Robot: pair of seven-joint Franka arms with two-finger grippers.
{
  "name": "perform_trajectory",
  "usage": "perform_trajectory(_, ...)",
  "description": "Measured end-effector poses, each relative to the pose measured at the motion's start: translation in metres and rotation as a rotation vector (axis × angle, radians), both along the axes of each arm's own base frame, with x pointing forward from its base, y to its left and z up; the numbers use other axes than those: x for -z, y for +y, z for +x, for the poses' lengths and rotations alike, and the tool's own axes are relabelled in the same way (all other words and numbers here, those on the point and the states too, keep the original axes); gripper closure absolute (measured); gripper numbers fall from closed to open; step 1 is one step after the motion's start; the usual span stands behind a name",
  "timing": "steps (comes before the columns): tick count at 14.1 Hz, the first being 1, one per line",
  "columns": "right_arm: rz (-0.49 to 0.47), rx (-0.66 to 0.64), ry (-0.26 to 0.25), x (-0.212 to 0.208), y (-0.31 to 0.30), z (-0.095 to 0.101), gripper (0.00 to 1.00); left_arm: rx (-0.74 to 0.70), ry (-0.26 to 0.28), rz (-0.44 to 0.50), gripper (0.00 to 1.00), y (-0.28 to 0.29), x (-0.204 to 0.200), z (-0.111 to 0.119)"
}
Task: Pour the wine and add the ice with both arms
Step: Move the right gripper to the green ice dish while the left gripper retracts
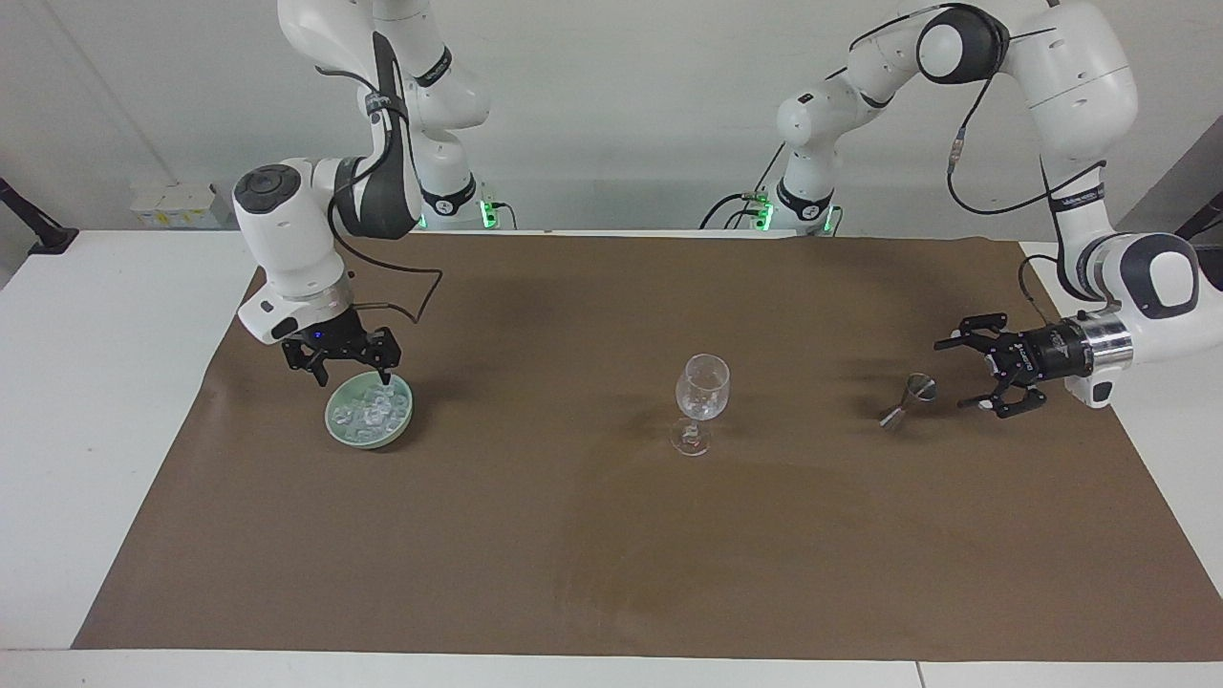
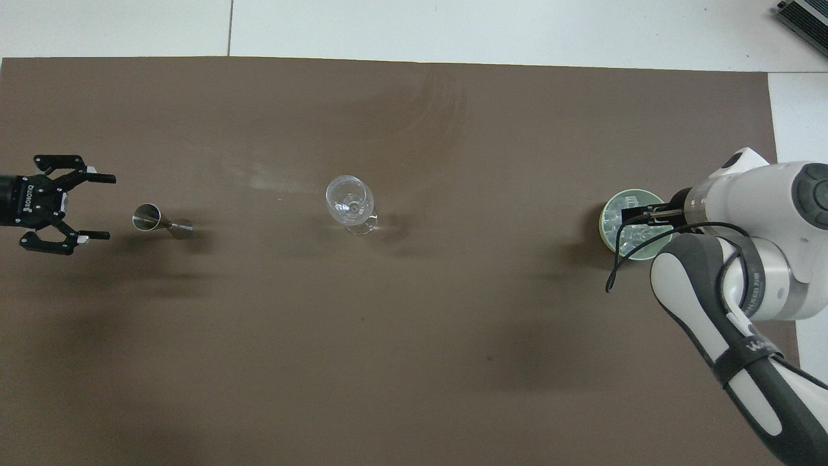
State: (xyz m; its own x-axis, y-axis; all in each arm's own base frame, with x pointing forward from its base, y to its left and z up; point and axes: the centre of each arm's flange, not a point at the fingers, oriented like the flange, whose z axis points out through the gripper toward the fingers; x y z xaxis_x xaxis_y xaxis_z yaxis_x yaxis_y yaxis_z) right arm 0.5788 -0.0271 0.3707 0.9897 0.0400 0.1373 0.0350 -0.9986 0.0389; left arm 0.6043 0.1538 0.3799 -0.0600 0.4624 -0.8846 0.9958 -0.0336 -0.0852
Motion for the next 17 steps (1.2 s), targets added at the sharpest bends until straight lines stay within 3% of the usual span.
perform_trajectory(3, -0.002, -0.003, -0.006, 0.016, 0.001, 0.005, 0.04, 0.22, -0.159, 0.186, 0.0, -0.032, -0.043, 0.016)
perform_trajectory(5, -0.002, -0.005, -0.004, 0.018, 0.002, 0.005, 0.16, 0.349, -0.266, 0.293, 0.0, -0.058, -0.082, 0.02)
perform_trajectory(7, -0.002, -0.007, -0.001, 0.02, 0.004, 0.005, 0.21, 0.477, -0.376, 0.391, 0.0, -0.065, -0.111, 0.019)
perform_trajectory(8, -0.002, -0.008, 0.003, 0.023, 0.004, 0.005, 0.29, 0.558, -0.436, 0.434, 0.0, -0.066, -0.121, 0.018)
perform_trajectory(10, -0.002, -0.01, 0.01, 0.026, 0.005, 0.005, 0.36, 0.716, -0.542, 0.488, 0.0, -0.064, -0.13, 0.02)
perform_trajectory(14, -0.001, -0.01, 0.019, 0.031, 0.005, 0.003, 0.37, 1.065, -0.711, 0.624, 0.0, -0.089, -0.165, 0.027)
perform_trajectory(17, -0.001, -0.011, 0.022, 0.032, 0.006, 0.002, 0.41, 1.192, -0.813, 0.712, 0.0, -0.126, -0.216, 0.018)
